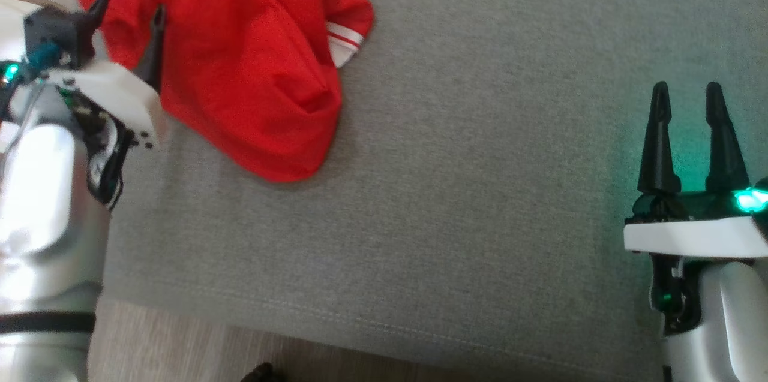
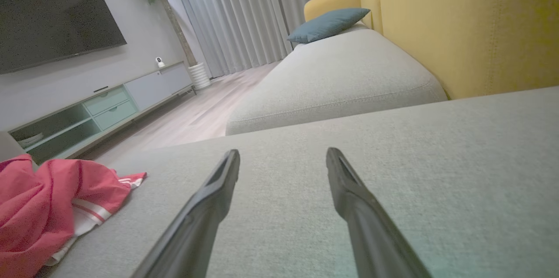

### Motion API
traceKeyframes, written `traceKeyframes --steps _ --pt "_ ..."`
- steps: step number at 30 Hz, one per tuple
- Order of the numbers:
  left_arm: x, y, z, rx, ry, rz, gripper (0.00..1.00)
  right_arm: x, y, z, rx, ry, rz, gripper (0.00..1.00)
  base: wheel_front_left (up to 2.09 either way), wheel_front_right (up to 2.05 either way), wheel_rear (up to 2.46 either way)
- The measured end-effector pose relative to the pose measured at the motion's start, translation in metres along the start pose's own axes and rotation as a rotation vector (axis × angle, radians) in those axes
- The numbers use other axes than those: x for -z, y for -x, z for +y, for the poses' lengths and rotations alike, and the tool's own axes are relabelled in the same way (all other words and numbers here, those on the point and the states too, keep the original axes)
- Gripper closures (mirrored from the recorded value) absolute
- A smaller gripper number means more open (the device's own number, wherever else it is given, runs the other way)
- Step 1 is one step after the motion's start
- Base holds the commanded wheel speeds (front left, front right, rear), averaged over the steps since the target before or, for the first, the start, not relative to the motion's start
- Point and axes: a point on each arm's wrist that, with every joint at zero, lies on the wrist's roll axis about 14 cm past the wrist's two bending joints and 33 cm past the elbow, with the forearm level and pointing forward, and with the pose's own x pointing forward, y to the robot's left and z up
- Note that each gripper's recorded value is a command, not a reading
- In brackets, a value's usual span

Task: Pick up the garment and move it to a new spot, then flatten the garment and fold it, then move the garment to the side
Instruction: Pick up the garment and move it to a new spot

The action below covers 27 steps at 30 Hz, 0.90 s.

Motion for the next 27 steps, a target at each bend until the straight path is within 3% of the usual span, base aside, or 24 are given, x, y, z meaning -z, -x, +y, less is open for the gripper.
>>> traceKeyframes --steps 14,15,21,27 --pt "0.042 -0.051 -0.030 0.129 -0.010 0.211 0.00 0.018 0.005 -0.030 0.072 0.006 0.042 0.00 0.00 0.00 0.00" --pt "0.046 -0.052 -0.032 0.134 0.002 0.225 1.00 0.017 0.004 -0.031 0.073 0.006 0.039 0.00 0.00 0.00 0.00" --pt "0.047 -0.051 -0.035 0.140 0.064 0.205 1.00 0.016 0.005 -0.031 0.073 0.008 0.037 0.00 0.00 0.00 0.00" --pt "-0.006 -0.049 -0.012 0.101 0.057 -0.012 1.00 0.004 0.011 -0.025 0.068 -0.003 0.020 0.00 0.00 0.00 0.00"
